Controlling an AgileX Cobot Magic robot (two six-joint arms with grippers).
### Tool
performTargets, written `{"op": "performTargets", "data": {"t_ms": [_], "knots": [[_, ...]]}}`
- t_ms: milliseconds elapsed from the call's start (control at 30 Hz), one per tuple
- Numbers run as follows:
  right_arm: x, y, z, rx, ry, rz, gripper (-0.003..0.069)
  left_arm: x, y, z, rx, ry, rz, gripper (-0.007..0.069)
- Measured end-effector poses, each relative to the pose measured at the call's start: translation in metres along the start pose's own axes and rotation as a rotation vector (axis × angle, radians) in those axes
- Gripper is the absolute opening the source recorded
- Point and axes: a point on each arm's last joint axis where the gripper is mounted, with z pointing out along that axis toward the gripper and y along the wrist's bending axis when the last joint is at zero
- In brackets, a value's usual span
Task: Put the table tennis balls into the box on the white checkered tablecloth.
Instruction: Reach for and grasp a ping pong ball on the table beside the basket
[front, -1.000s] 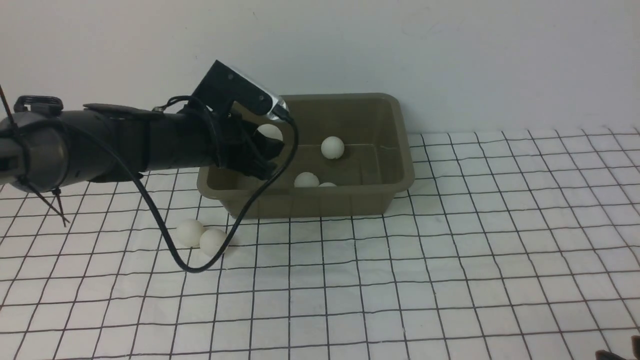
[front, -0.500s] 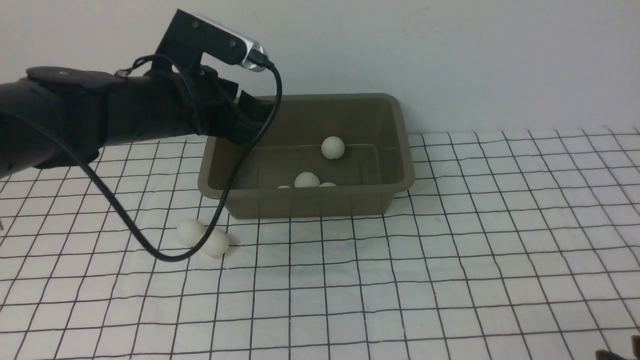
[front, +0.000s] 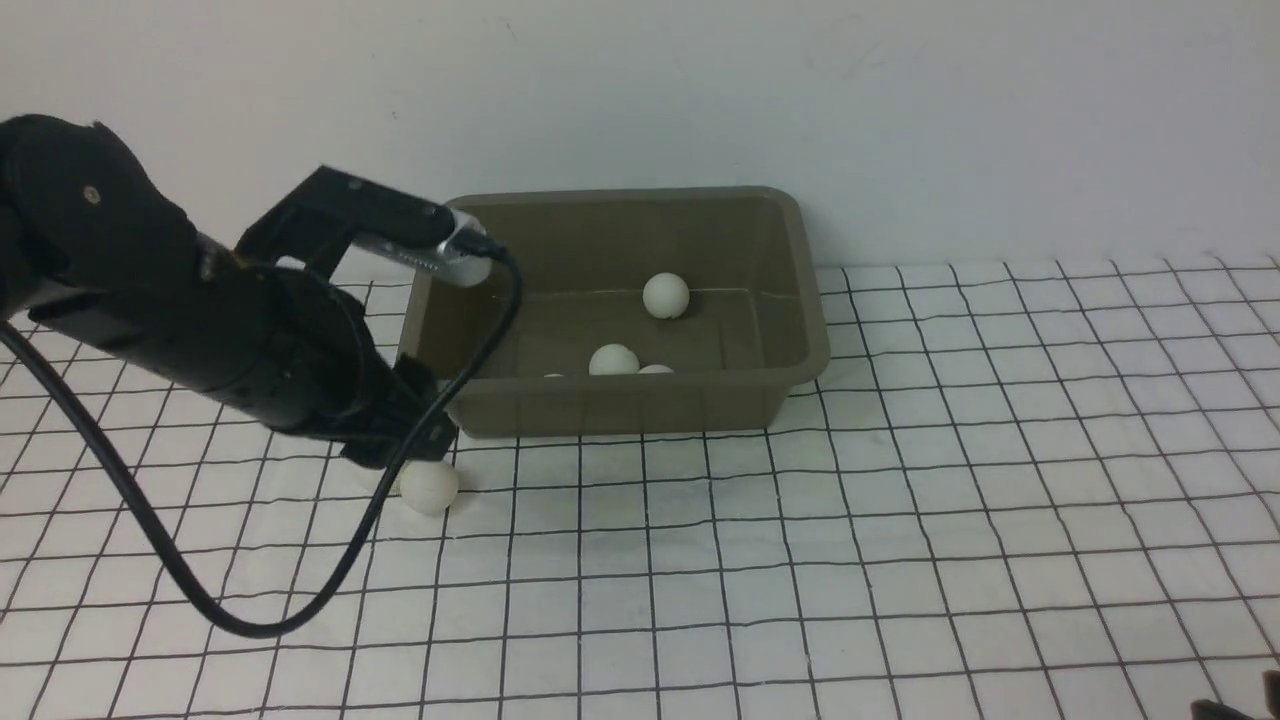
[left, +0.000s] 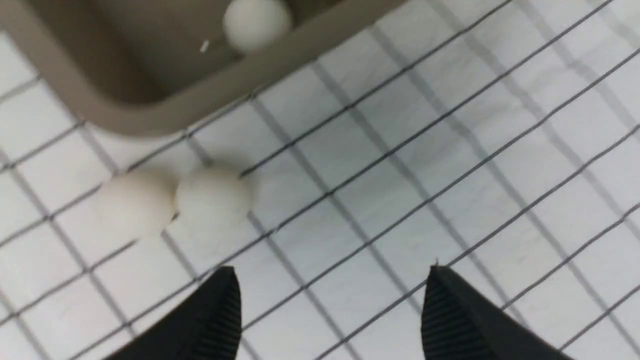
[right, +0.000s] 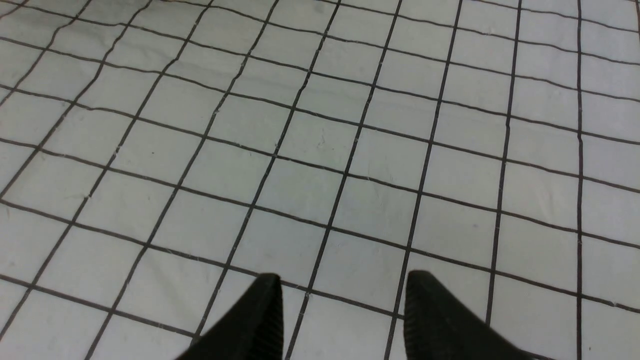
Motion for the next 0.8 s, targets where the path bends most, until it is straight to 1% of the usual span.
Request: {"op": "performTargets", "data": {"t_ms": [67, 133, 200, 467, 600, 800], "knots": [[0.000, 0.000, 0.000, 0.001, -0.003, 0.000, 0.0314, 0.002, 0.005, 0.004, -0.043, 0.025, -0.024, 0.0436], [0.000, 0.000, 0.000, 0.001, -0.005, 0.000, 0.0314, 0.001, 0.009, 0.012, -0.062, 0.032, -0.040, 0.0436], [0.000, 0.000, 0.000, 0.001, -0.005, 0.000, 0.0314, 0.001, 0.009, 0.015, -0.062, 0.036, -0.046, 0.0436], [0.000, -0.001, 0.000, 0.012, -0.005, -0.023, 0.0314, 0.001, 0.020, 0.063, -0.054, 0.064, -0.058, 0.0436], [0.000, -0.001, 0.000, 0.012, -0.005, -0.023, 0.0314, 0.003, 0.023, 0.078, -0.054, 0.080, -0.051, 0.0436], [-0.001, -0.001, 0.000, 0.013, -0.007, -0.023, 0.0314, 0.005, 0.031, 0.106, -0.076, 0.072, -0.053, 0.0436]]}}
